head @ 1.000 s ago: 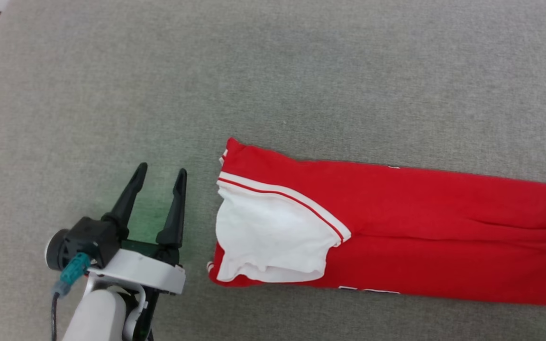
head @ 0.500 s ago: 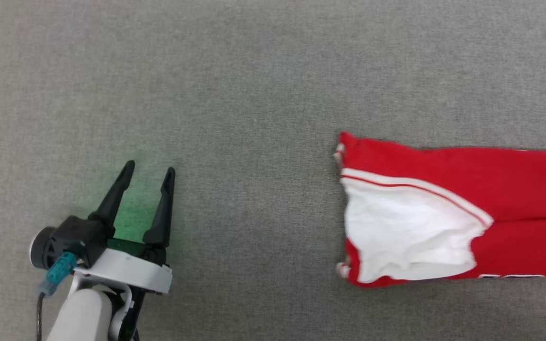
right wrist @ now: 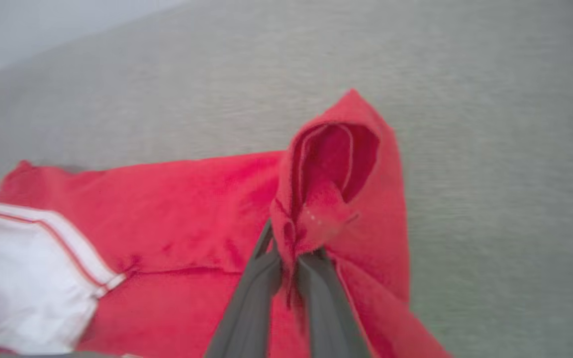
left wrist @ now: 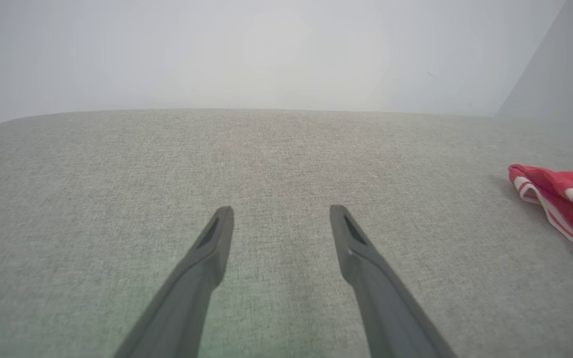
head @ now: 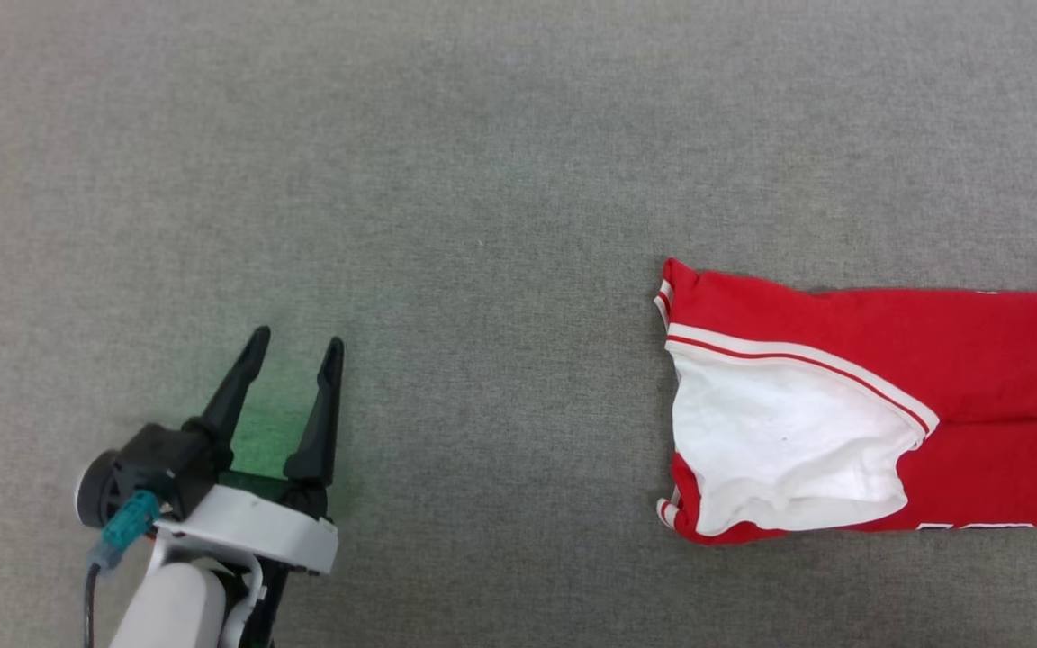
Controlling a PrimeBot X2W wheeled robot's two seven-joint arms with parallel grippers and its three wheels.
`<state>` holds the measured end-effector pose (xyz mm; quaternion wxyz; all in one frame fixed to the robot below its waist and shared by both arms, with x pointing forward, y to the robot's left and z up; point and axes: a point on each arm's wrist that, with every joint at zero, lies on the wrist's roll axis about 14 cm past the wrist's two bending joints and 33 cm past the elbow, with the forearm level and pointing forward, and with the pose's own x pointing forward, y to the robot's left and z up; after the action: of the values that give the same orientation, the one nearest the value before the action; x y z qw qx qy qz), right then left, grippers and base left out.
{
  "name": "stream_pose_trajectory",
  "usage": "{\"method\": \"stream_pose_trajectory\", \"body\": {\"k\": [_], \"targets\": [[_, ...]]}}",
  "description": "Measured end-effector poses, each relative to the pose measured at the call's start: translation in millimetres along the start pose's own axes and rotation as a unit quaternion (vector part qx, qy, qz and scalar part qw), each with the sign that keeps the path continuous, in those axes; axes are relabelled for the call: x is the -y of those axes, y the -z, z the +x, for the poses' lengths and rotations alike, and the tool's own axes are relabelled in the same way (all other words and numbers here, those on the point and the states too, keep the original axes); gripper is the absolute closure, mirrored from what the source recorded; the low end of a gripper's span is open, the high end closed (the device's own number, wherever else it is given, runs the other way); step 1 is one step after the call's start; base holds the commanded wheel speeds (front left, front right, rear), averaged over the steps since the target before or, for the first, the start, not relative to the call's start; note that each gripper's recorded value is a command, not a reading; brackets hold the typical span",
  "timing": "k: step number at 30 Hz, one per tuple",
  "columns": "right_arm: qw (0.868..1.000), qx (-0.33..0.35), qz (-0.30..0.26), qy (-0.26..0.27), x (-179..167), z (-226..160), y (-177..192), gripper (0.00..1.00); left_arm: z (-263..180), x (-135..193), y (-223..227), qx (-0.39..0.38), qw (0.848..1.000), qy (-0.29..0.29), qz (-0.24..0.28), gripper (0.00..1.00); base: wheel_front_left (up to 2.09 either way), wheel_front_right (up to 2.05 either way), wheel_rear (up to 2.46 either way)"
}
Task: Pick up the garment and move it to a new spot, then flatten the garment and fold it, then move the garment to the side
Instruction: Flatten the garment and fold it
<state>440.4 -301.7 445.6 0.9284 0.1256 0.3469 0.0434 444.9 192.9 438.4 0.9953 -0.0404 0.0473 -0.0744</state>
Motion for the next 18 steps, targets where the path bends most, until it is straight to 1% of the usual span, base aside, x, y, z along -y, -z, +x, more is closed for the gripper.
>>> {"method": "stream_pose_trajectory", "body": {"k": [2,3,4,6,11,12,13,16,18], "targets": [[0.998,0.007,-0.018,-0.056,-37.6,-2.5,-3.2,1.0,-3.6,-0.7,0.1,-0.001,1.0,-0.004,-0.004,0.0,0.0,0.0,0.0],[0.994,0.007,-0.043,-0.099,-68.9,-7.1,-4.8,1.0,-5.5,-1.0,-1.6,0.002,1.0,-0.007,-0.007,0.0,0.0,0.0,0.0],[0.994,0.007,-0.043,-0.099,-68.9,-7.1,-4.8,1.0,-5.5,-1.0,-1.6,0.002,1.0,-0.007,-0.007,0.0,0.0,0.0,0.0],[0.988,0.003,-0.065,-0.139,-97.9,-9.9,-2.3,1.0,-8.1,0.4,-1.0,0.001,1.0,-0.009,-0.013,0.0,0.0,0.0,0.0],[0.966,-0.027,-0.107,-0.233,-167.0,-8.8,16.5,1.0,-14.2,-0.6,-2.6,0.002,1.0,-0.016,-0.02,0.0,0.0,0.0,0.0],[0.957,-0.036,-0.119,-0.261,-189.5,-5.1,24.1,1.0,-16.6,-1.0,-3.5,0.003,1.0,-0.019,-0.022,0.0,0.0,0.0,0.0],[0.957,-0.036,-0.119,-0.261,-189.5,-5.1,24.1,1.0,-16.6,-1.0,-3.5,0.003,1.0,-0.019,-0.022,0.0,0.0,0.0,0.0],[0.945,-0.053,-0.136,-0.292,-217.3,2.3,36.8,1.0,-20.6,-5.9,-6.7,0.008,0.999,-0.029,-0.026,0.0,0.0,0.0,0.0],[0.939,-0.063,-0.152,-0.303,-229.8,8.8,43.2,1.0,-23.3,-8.6,-7.0,0.008,0.999,-0.035,-0.027,0.0,0.0,0.0,0.0]]}}
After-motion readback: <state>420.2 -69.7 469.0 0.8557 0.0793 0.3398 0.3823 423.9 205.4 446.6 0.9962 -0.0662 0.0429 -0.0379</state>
